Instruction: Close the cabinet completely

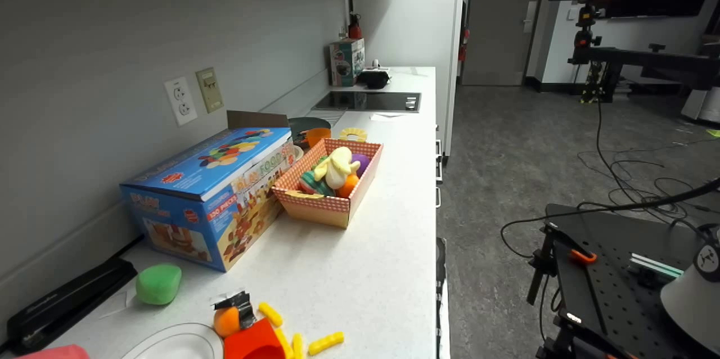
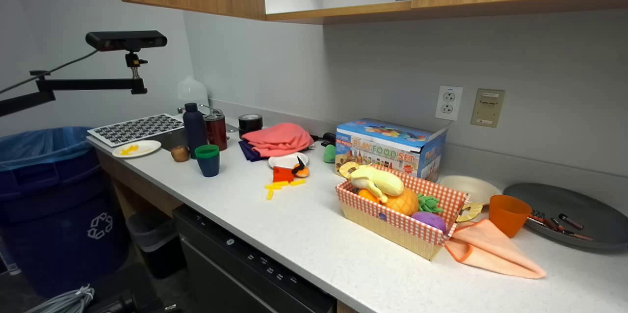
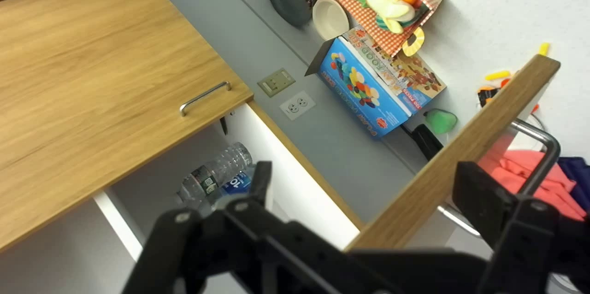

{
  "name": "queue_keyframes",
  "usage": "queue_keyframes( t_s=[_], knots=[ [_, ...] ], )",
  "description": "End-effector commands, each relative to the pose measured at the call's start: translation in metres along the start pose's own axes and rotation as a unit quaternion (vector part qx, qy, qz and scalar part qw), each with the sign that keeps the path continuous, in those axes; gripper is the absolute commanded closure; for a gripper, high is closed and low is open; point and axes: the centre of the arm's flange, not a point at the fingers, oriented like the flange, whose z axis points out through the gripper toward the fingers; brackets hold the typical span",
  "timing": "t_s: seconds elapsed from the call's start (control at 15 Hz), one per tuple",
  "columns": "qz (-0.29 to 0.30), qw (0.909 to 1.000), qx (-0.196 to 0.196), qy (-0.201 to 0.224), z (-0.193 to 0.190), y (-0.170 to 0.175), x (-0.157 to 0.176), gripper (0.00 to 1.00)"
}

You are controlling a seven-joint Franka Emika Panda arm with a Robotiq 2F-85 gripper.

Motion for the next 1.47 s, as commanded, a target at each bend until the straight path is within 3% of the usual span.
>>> queue_keyframes(
  t_s=[0.0, 0.2, 0.73, 1.07, 1.4],
  knots=[
    [0.001, 0.9996, -0.025, 0.016, -0.012, 0.002, -0.001, 0.0],
    [0.016, 0.9991, -0.01, 0.038, -0.02, -0.005, 0.004, 0.0],
    [-0.082, 0.992, -0.021, 0.093, -0.055, -0.051, 0.036, 0.0],
    [-0.137, 0.9855, -0.03, 0.096, -0.055, -0.064, 0.046, 0.0],
    [-0.151, 0.9835, -0.043, 0.089, -0.056, -0.061, 0.045, 0.0]
  ],
)
